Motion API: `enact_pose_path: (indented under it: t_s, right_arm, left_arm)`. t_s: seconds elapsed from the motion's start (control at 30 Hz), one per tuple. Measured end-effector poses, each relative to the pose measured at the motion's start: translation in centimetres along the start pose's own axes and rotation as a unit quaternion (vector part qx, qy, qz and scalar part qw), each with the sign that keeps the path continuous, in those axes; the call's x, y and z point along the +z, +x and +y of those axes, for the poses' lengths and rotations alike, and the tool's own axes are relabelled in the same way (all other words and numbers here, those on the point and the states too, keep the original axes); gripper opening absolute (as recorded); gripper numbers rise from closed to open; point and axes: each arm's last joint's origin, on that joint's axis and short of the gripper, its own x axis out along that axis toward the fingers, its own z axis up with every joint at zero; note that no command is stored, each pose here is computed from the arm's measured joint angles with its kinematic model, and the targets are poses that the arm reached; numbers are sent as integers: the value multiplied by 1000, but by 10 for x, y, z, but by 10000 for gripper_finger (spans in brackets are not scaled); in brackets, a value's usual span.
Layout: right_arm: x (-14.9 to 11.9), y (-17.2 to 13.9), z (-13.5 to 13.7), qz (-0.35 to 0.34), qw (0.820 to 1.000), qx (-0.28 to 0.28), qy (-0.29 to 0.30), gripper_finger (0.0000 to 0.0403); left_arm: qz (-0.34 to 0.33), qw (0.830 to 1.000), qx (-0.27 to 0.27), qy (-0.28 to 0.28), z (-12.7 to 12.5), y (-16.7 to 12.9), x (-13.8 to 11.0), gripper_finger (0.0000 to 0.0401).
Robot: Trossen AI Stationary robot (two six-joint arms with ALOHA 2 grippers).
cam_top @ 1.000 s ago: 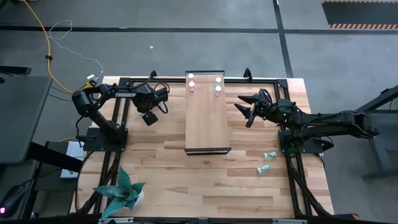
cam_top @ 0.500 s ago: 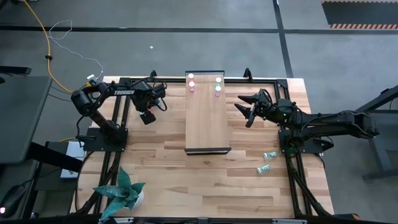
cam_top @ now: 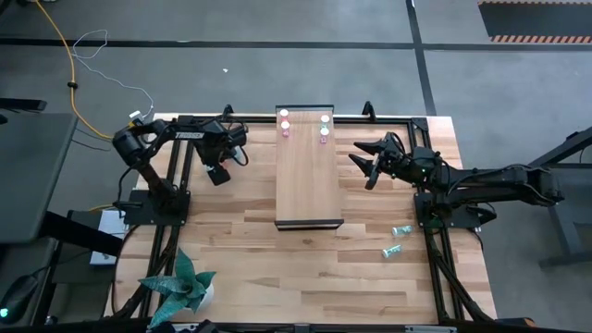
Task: Pick and place medicine bottles onto shelf by color
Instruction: Put the transparent green pill bottle on the shelf
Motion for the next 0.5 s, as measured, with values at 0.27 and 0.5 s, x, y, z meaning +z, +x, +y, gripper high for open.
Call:
enact_pose_path:
  t_s: [0.27,0.5]
  right_arm:
    - [0,0,0,0,1000,0,0,199]
    - [0,0,0,0,1000,0,0,199]
  left_arm:
    - [42,998,40,27,-6,7,5,241]
    - [36,998,36,44,-6,7,6,233]
